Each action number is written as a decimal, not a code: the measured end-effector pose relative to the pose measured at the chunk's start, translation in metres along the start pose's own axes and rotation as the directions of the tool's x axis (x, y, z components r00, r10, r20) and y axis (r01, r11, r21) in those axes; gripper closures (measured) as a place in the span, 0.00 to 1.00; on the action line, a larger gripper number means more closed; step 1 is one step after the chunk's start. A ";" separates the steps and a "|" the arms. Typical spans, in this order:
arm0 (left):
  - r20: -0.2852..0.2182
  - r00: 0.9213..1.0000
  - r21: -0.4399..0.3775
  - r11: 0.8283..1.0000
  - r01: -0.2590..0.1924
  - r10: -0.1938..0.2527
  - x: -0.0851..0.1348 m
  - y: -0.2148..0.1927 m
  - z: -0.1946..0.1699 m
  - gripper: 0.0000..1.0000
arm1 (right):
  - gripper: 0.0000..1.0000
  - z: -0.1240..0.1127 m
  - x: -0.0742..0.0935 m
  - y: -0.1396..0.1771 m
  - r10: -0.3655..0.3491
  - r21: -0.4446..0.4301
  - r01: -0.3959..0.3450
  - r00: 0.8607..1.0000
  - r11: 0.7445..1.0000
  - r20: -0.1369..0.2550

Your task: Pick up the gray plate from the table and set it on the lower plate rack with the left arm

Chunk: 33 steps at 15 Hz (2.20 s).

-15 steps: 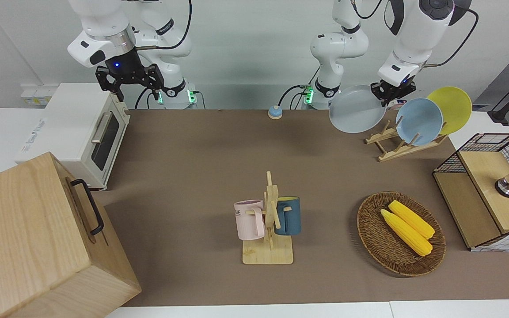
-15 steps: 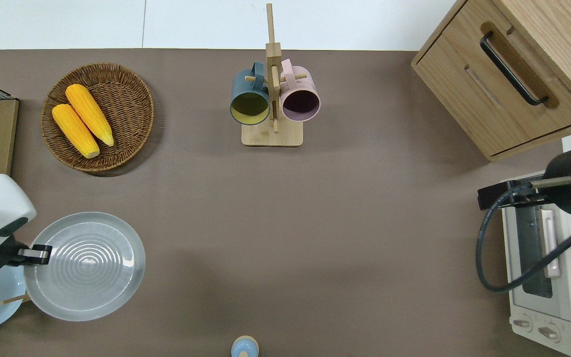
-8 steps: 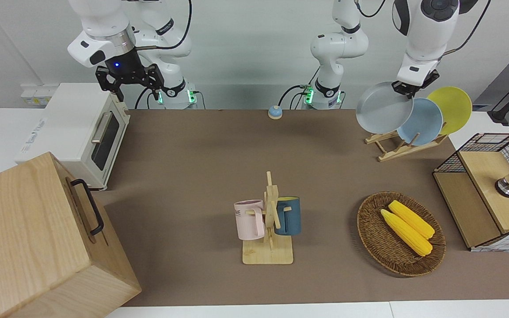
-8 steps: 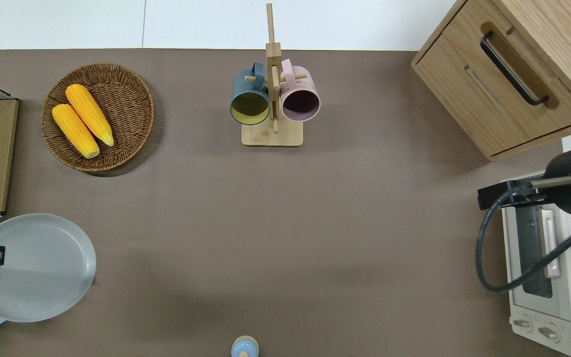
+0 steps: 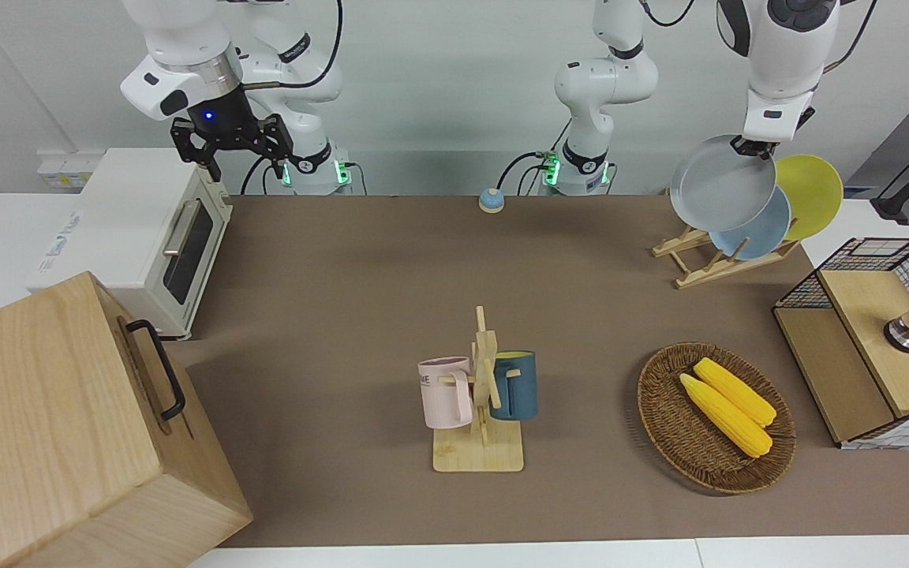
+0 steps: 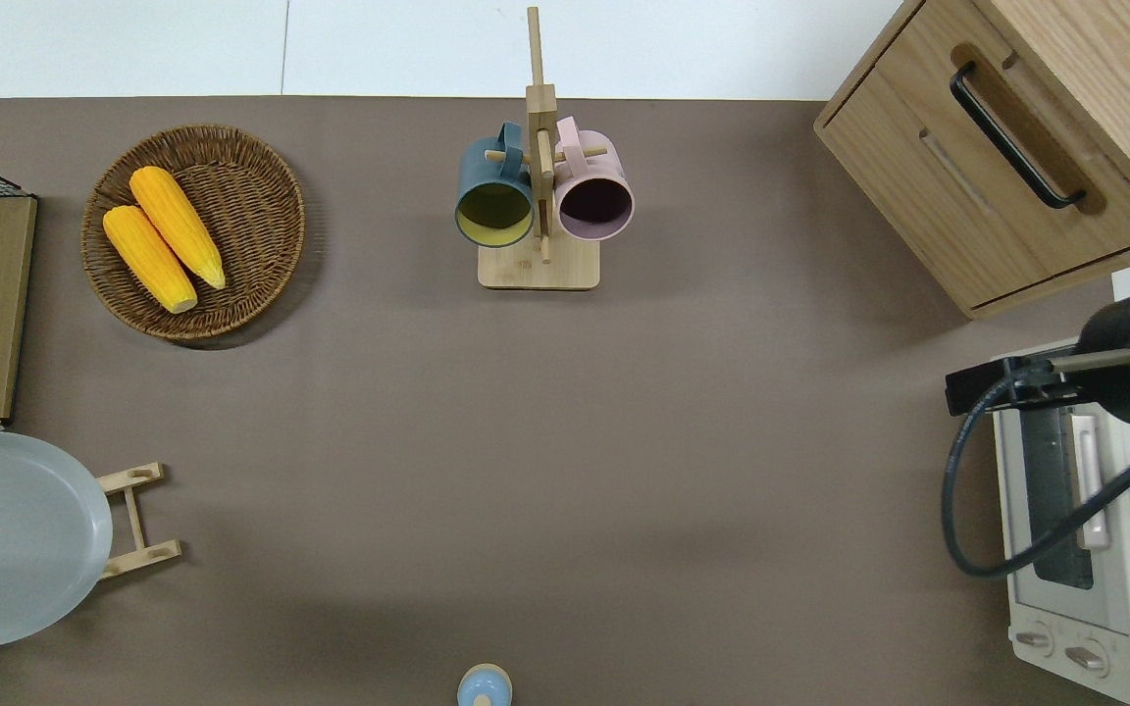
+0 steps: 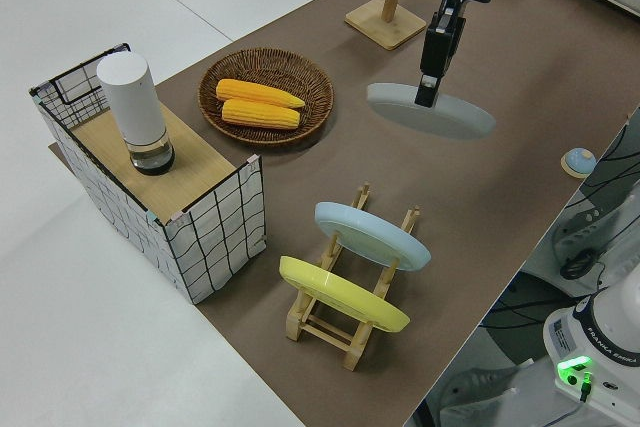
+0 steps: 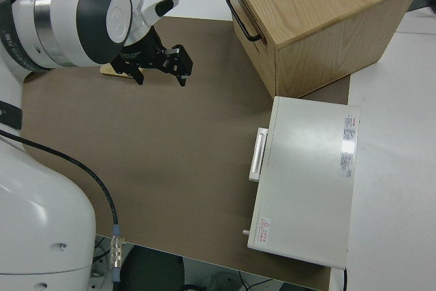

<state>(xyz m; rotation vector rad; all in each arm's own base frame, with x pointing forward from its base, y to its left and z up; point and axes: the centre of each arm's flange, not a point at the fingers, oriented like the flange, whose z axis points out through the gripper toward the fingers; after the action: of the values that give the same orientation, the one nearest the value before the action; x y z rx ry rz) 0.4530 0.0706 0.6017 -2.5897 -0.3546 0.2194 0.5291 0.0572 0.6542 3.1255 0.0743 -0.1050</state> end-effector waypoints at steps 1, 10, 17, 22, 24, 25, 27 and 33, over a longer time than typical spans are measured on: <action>0.000 1.000 0.003 1.000 0.017 -0.017 0.000 0.000 0.000 0.96 | 0.01 0.000 0.000 0.000 0.000 0.000 0.000 1.000 1.000 0.000; -0.046 0.994 0.138 0.985 0.100 -0.095 0.000 0.032 0.018 0.96 | 0.01 0.000 0.000 0.000 0.000 0.000 0.000 1.000 1.000 0.000; -0.133 0.983 0.250 0.956 0.156 -0.126 -0.002 0.071 0.040 0.96 | 0.01 0.000 0.000 0.000 0.000 0.000 0.000 1.000 1.000 0.000; -0.192 0.974 0.307 0.935 0.177 -0.121 0.001 0.078 0.057 0.96 | 0.01 0.000 0.000 0.000 0.000 0.000 0.000 1.000 1.000 0.000; -0.202 0.972 0.321 0.930 0.181 -0.120 0.001 0.081 0.062 0.96 | 0.01 0.000 0.000 0.000 0.000 0.000 0.000 1.000 1.000 0.000; -0.208 0.971 0.327 0.927 0.185 -0.120 0.000 0.084 0.064 0.96 | 0.01 0.000 0.000 0.000 0.000 0.000 0.000 1.000 1.000 0.000; -0.224 0.966 0.337 0.920 0.202 -0.130 -0.003 0.094 0.067 0.96 | 0.01 0.000 0.000 0.000 0.000 0.000 0.000 1.000 1.000 0.000; -0.256 0.960 0.376 0.903 0.209 -0.115 -0.017 0.127 0.078 0.96 | 0.01 0.000 0.000 0.000 0.000 0.000 0.000 1.000 1.000 0.000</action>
<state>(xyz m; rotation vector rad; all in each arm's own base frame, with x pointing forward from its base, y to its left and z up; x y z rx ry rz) 0.4455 -0.0034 0.4716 -2.1374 -0.3942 -0.0635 0.5292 0.0571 0.6542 3.1255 0.0743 -0.1050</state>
